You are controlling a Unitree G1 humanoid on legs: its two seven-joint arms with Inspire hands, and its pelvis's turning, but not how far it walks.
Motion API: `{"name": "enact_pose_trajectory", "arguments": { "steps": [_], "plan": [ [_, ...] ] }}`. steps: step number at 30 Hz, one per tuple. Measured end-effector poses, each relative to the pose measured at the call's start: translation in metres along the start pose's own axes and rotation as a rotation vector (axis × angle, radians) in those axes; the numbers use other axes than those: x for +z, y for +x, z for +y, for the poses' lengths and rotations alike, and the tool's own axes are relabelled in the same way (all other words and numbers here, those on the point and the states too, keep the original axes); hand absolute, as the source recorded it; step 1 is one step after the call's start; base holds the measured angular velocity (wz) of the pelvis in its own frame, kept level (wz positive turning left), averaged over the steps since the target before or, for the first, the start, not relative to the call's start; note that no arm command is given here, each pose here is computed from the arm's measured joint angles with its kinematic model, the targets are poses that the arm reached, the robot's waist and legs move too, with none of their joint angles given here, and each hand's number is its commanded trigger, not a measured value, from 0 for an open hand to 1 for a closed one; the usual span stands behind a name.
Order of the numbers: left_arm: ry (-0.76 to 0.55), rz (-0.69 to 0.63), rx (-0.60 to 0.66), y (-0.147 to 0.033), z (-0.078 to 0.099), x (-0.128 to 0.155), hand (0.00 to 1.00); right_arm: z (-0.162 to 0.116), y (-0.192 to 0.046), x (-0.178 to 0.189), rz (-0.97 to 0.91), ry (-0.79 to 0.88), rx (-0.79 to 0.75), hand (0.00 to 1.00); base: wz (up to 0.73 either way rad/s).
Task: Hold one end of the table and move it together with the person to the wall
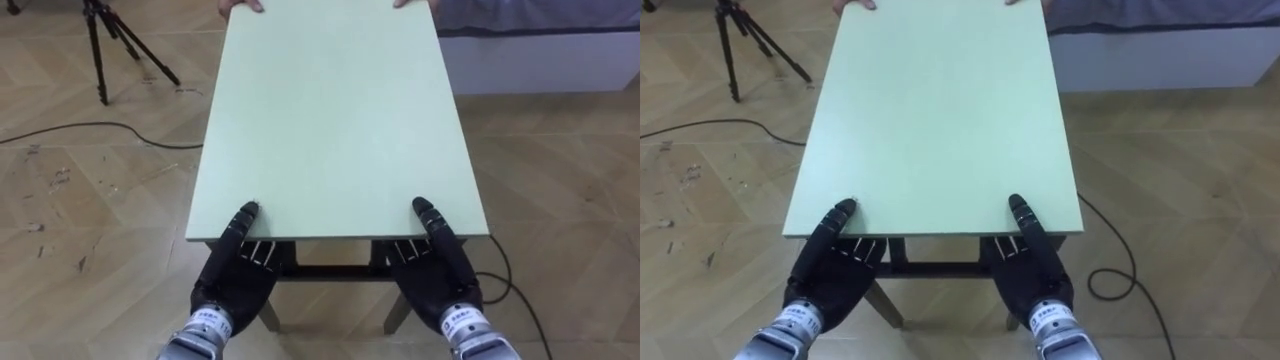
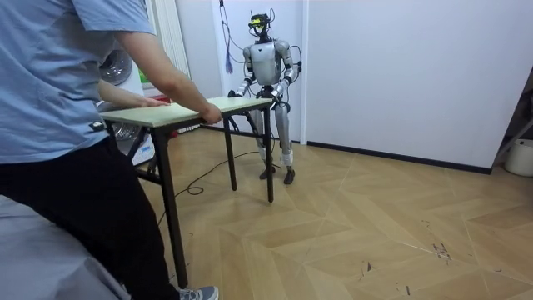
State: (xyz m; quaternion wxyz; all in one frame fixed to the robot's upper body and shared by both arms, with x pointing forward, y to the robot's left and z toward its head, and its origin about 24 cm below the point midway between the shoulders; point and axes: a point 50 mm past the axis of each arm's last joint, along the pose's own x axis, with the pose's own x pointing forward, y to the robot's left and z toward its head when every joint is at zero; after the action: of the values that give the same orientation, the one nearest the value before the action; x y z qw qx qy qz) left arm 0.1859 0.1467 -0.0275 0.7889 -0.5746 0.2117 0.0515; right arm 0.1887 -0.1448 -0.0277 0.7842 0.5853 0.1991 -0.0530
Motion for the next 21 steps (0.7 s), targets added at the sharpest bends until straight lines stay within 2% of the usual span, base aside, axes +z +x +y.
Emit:
{"name": "enact_pose_trajectory", "arguments": {
  "steps": [4, 21],
  "plan": [
    [0.006, -0.003, -0.002, -0.008, 0.001, -0.003, 1.00, -0.002, -0.011, -0.002, -0.003, 0.004, 0.004, 1.00, 0.01],
    [0.023, -0.042, -0.038, -0.009, -0.004, -0.010, 1.00, 0.000, -0.020, -0.004, -0.031, 0.032, 0.024, 1.00, 0.02]
  ]
}}
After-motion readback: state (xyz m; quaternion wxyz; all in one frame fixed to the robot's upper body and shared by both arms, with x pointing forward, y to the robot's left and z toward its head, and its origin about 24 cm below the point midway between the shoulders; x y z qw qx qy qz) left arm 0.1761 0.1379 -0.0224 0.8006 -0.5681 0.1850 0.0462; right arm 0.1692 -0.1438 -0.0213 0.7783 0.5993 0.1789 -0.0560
